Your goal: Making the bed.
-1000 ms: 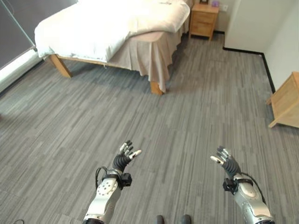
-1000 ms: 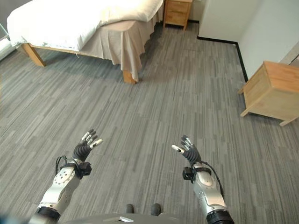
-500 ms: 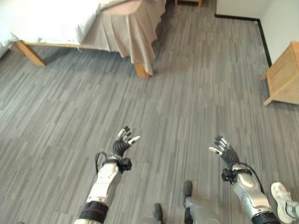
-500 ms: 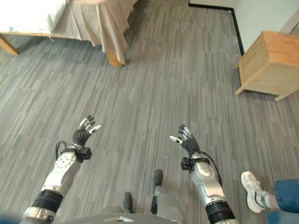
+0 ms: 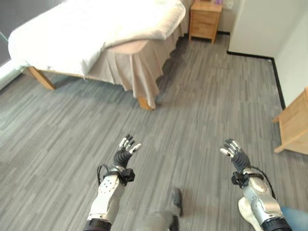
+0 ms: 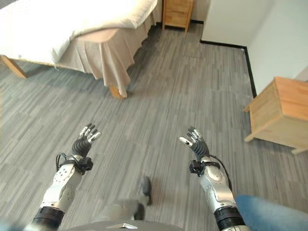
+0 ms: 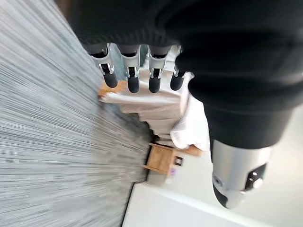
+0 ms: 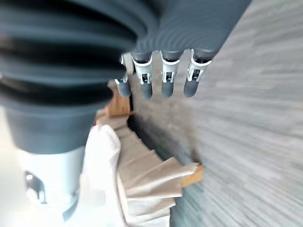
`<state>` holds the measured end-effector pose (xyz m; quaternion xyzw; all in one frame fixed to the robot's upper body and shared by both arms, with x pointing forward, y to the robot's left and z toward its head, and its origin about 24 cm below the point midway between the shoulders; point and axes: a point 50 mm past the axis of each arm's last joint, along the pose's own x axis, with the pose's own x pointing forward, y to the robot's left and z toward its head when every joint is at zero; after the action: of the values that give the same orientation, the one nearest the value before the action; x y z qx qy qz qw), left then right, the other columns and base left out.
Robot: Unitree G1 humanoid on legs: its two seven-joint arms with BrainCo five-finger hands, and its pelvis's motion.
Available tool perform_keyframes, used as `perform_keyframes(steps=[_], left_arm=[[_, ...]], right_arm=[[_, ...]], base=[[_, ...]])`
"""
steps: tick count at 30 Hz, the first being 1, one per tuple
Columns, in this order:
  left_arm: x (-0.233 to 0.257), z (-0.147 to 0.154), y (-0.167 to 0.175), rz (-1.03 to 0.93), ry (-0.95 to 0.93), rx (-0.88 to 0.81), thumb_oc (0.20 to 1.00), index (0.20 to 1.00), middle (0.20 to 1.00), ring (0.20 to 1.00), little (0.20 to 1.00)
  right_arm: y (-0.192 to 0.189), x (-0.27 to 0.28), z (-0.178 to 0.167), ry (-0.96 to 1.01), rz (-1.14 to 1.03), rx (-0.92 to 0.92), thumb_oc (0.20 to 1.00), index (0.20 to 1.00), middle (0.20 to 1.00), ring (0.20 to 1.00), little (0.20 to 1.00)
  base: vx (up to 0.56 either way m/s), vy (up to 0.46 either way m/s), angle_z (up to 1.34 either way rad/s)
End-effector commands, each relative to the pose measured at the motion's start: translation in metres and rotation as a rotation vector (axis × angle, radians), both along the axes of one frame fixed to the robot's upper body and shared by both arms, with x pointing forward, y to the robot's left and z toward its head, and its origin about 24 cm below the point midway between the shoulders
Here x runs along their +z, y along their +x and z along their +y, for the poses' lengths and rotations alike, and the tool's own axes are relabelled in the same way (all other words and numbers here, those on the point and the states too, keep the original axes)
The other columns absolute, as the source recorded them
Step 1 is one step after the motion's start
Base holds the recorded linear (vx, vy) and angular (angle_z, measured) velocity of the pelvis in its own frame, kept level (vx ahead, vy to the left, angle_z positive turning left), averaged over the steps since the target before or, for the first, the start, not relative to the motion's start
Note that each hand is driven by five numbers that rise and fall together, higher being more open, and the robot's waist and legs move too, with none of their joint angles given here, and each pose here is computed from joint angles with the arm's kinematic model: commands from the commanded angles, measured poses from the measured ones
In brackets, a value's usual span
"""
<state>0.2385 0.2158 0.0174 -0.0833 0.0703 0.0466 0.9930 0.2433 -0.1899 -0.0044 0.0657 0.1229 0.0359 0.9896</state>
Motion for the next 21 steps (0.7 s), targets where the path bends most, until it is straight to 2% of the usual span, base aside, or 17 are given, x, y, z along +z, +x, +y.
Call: perform_keyframes(steps=[1,4,7,8,11,12,15,21], left_arm=[[0.029,0.000,0.023,-0.141,0.066,-0.016,1.000,1.000,1.000,1.000,1.000],[0.036,-0.009,0.029,-0.163,0.069,-0.062,1.000,1.000,1.000,1.000,1.000],[0.045,-0.026,0.042,-0.194,0.079,-0.138,1.000,1.000,1.000,1.000,1.000],[0.046,-0.040,0.044,-0.200,0.070,-0.215,1.000,1.000,1.000,1.000,1.000],[0.047,-0.049,0.047,-0.200,0.092,-0.264,1.000,1.000,1.000,1.000,1.000],[0.049,-0.060,0.050,-0.207,0.116,-0.313,1.000,1.000,1.000,1.000,1.000],[0.052,-0.070,0.051,-0.222,0.115,-0.359,1.000,1.000,1.000,1.000,1.000],[0.048,-0.095,0.049,-0.212,0.054,-0.461,1.000,1.000,1.000,1.000,1.000]], right_arm=[[0.020,0.036,0.006,-0.024,-0.190,0.083,1.000,1.000,1.000,1.000,1.000],[0.023,0.039,0.022,0.020,-0.201,0.135,1.000,1.000,1.000,1.000,1.000],[0.021,0.040,0.025,0.027,-0.201,0.154,1.000,1.000,1.000,1.000,1.000],[0.016,0.041,0.020,0.025,-0.205,0.149,1.000,1.000,1.000,1.000,1.000],[0.012,0.042,0.009,-0.007,-0.213,0.117,1.000,1.000,1.000,1.000,1.000],[0.007,0.044,0.000,-0.045,-0.212,0.109,1.000,1.000,1.000,1.000,1.000],[0.009,0.049,0.000,-0.037,-0.234,0.124,1.000,1.000,1.000,1.000,1.000],[0.004,0.061,-0.027,-0.059,-0.291,0.016,1.000,1.000,1.000,1.000,1.000]], base=[[0.42,0.124,-0.16],[0.46,0.063,-0.08],[0.25,-0.105,1.08],[0.25,-0.173,0.83],[0.26,-0.312,1.43],[0.13,-0.239,0.98],[0.21,-0.389,1.44],[0.06,-0.252,0.91]])
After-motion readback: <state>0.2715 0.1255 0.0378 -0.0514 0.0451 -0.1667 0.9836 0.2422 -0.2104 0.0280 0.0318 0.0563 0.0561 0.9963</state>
